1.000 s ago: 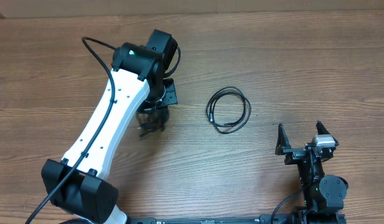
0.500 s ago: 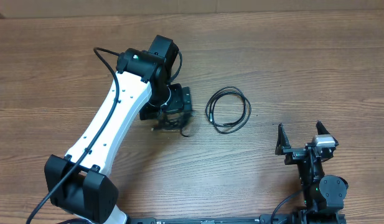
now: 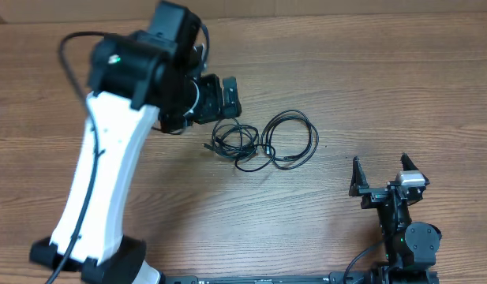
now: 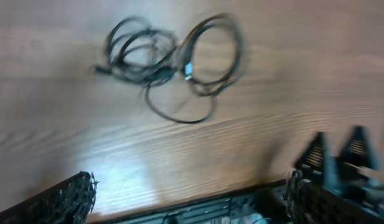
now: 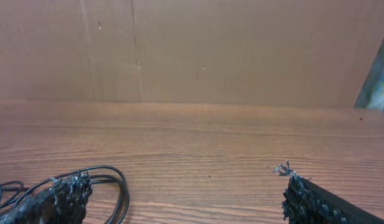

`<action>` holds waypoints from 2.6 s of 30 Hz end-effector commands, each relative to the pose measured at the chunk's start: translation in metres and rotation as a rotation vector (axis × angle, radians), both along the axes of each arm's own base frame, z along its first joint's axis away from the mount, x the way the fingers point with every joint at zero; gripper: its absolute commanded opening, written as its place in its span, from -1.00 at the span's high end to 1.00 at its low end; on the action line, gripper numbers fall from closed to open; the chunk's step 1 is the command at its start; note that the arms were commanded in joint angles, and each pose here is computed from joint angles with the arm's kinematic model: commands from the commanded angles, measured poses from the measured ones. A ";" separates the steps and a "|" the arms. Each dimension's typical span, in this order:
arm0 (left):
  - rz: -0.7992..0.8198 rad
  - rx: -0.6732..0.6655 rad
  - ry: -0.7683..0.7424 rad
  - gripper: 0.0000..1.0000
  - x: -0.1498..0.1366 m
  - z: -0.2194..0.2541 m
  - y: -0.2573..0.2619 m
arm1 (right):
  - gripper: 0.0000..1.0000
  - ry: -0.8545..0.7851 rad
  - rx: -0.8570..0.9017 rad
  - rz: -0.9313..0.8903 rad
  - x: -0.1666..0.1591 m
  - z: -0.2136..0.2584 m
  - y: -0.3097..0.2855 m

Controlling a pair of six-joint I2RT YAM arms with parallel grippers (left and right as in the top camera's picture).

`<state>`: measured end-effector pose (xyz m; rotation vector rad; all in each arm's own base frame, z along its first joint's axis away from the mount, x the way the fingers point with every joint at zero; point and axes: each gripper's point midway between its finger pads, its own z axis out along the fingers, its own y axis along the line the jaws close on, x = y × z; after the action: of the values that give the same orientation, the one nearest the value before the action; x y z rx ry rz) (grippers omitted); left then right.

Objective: Untangle cables

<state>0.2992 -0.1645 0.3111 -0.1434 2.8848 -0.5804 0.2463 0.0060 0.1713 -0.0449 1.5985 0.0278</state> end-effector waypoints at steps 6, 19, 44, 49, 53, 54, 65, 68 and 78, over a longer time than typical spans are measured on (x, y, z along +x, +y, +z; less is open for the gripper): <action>-0.080 -0.121 -0.203 -1.00 -0.053 0.072 -0.006 | -1.00 -0.007 -0.001 -0.009 0.000 -0.001 -0.002; -0.123 -0.149 -0.115 -0.40 -0.083 0.060 -0.045 | -1.00 -0.007 -0.001 -0.009 0.000 -0.001 -0.002; -0.215 0.146 0.220 -0.49 -0.031 -0.157 -0.182 | -1.00 -0.007 -0.001 -0.009 0.000 -0.001 -0.002; -0.121 0.253 0.278 -0.51 -0.019 -0.208 -0.179 | -1.00 -0.007 -0.001 -0.009 0.000 -0.001 -0.002; -0.106 0.274 0.296 -0.57 -0.008 -0.237 -0.180 | -1.00 -0.007 -0.001 -0.009 0.000 -0.001 -0.002; -0.098 0.280 0.304 -0.58 -0.005 -0.241 -0.177 | -1.00 -0.007 -0.001 -0.009 0.000 -0.001 -0.002; 0.018 0.284 0.299 -0.55 0.037 -0.252 -0.143 | -1.00 -0.007 -0.001 -0.009 0.000 -0.001 -0.002; -0.014 0.264 0.291 -0.54 0.039 -0.252 -0.146 | -1.00 -0.007 -0.001 -0.009 0.000 -0.001 -0.002; -0.105 0.257 0.340 -0.51 0.012 -0.252 -0.161 | -1.00 -0.007 -0.001 -0.009 0.000 -0.001 -0.002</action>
<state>0.3206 -0.3195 0.0617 -0.1393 3.2554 -0.1973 0.2463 0.0060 0.1713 -0.0446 1.5985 0.0281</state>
